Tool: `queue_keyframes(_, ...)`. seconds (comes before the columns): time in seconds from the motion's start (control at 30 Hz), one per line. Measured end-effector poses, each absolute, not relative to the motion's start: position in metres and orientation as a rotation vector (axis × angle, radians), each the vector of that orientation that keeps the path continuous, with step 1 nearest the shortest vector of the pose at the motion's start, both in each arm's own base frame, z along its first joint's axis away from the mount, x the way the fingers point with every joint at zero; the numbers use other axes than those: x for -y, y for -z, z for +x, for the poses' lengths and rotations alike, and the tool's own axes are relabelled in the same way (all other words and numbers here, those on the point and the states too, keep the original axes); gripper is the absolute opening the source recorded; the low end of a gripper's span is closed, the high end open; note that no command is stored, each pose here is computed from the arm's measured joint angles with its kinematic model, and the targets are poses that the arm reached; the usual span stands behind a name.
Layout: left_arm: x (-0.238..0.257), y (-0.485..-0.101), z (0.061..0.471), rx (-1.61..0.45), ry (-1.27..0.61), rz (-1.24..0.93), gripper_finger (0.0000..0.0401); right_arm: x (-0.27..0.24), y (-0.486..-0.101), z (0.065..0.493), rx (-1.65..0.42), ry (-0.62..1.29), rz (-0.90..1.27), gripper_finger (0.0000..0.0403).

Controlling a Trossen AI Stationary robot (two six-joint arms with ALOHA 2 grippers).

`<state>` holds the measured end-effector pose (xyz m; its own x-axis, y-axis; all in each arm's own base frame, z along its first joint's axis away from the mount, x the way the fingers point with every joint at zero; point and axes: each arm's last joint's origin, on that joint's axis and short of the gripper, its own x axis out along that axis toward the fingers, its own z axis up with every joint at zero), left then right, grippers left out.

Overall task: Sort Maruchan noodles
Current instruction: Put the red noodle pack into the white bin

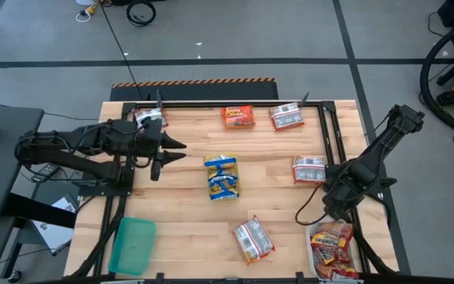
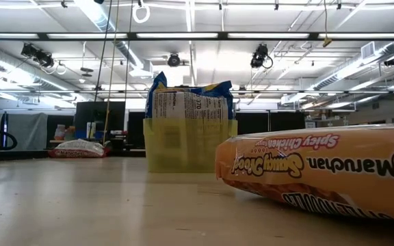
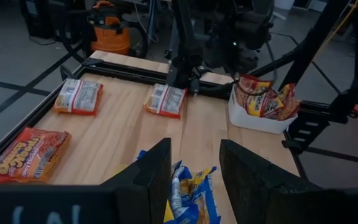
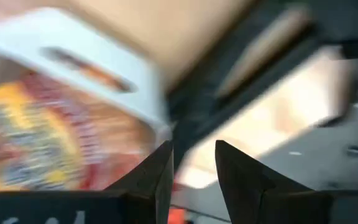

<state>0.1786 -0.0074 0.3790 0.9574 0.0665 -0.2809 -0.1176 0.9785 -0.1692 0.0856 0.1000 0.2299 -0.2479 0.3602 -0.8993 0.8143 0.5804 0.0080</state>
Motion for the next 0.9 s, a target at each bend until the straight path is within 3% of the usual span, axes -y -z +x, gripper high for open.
queue_keyframes(0.23,0.012,-0.378,0.178,-0.289,-0.069,-0.181,0.0141,-0.102,-0.216,0.081,-1.963,0.583,0.883,0.0125)
queue_keyframes(0.5,0.029,-0.376,0.176,-0.322,0.021,-0.189,0.0141,-0.126,-0.200,0.100,-2.046,0.448,1.025,0.0125)
queue_keyframes(0.8,0.048,-0.371,0.169,-0.387,0.120,-0.195,0.0141,-0.166,-0.227,0.132,-2.133,-0.089,1.368,0.0125)
queue_keyframes(0.9,0.052,-0.371,0.168,-0.390,0.139,-0.192,0.0141,-0.164,-0.234,0.132,-2.014,-0.031,1.454,0.0125)
